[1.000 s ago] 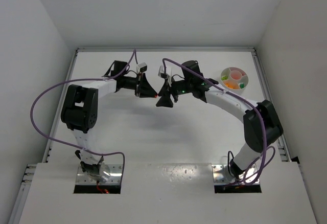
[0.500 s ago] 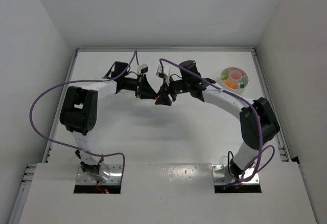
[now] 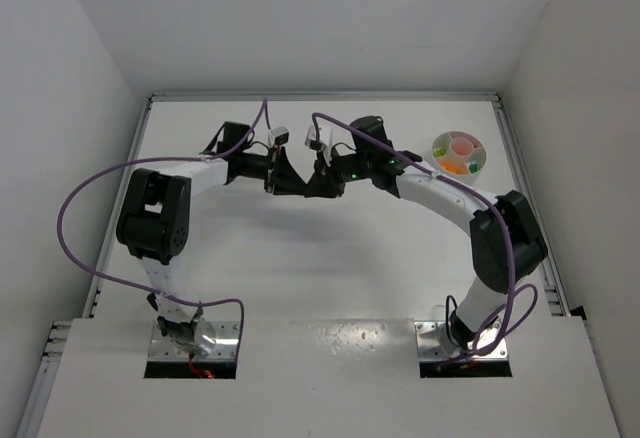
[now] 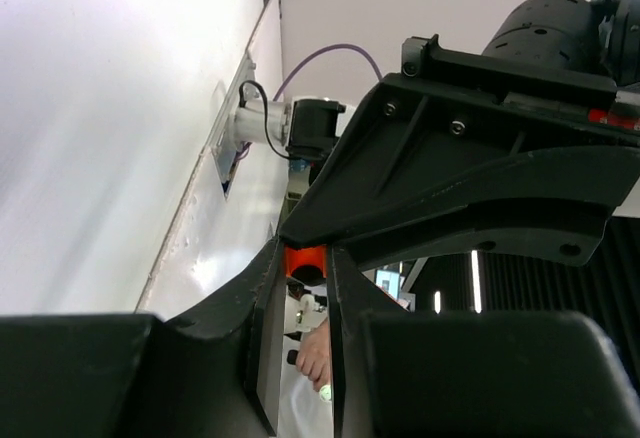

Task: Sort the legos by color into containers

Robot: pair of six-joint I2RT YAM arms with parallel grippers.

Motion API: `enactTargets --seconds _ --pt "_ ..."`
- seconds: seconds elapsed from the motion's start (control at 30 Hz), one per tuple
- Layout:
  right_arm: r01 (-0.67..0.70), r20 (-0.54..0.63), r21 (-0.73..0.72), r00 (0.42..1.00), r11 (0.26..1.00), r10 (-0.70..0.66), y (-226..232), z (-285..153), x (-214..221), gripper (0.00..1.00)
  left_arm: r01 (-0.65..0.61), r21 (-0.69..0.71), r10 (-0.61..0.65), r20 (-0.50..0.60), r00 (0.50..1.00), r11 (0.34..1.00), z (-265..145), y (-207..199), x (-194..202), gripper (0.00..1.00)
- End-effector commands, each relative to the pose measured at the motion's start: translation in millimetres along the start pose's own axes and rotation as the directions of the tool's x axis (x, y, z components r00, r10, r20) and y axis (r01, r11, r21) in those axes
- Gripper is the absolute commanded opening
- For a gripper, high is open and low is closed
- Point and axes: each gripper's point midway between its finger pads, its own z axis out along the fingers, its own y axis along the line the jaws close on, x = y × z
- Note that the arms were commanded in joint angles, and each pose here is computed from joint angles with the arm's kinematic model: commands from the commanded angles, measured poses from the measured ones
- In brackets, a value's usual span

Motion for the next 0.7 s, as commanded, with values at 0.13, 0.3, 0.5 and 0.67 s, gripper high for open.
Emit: enactTargets --seconds 0.13,0.3,0.5,0.67 --pt "0.08 0.046 0.026 0.996 0.997 -0.081 -3 -5 -27 0.0 -0.082 0.016 0.082 0.007 0.997 0.997 -5 -15 3 0.71" --pt "0.056 -0.025 0.061 0.998 0.997 -0.055 -3 -18 2 0.0 -0.17 -0.104 0.186 0.161 0.969 0.98 -37 -22 -31 1.0" --pt "0.02 -0.218 0.194 0.976 0.981 0.023 -11 -63 60 0.0 -0.177 -0.345 0.319 0.414 0.852 0.922 -101 -25 -82 1.0" --pt "-0.046 -0.33 0.423 0.922 0.905 0.201 -56 -131 97 0.0 -0.215 -0.595 0.509 0.383 0.771 0.774 -125 -17 -100 1.0"
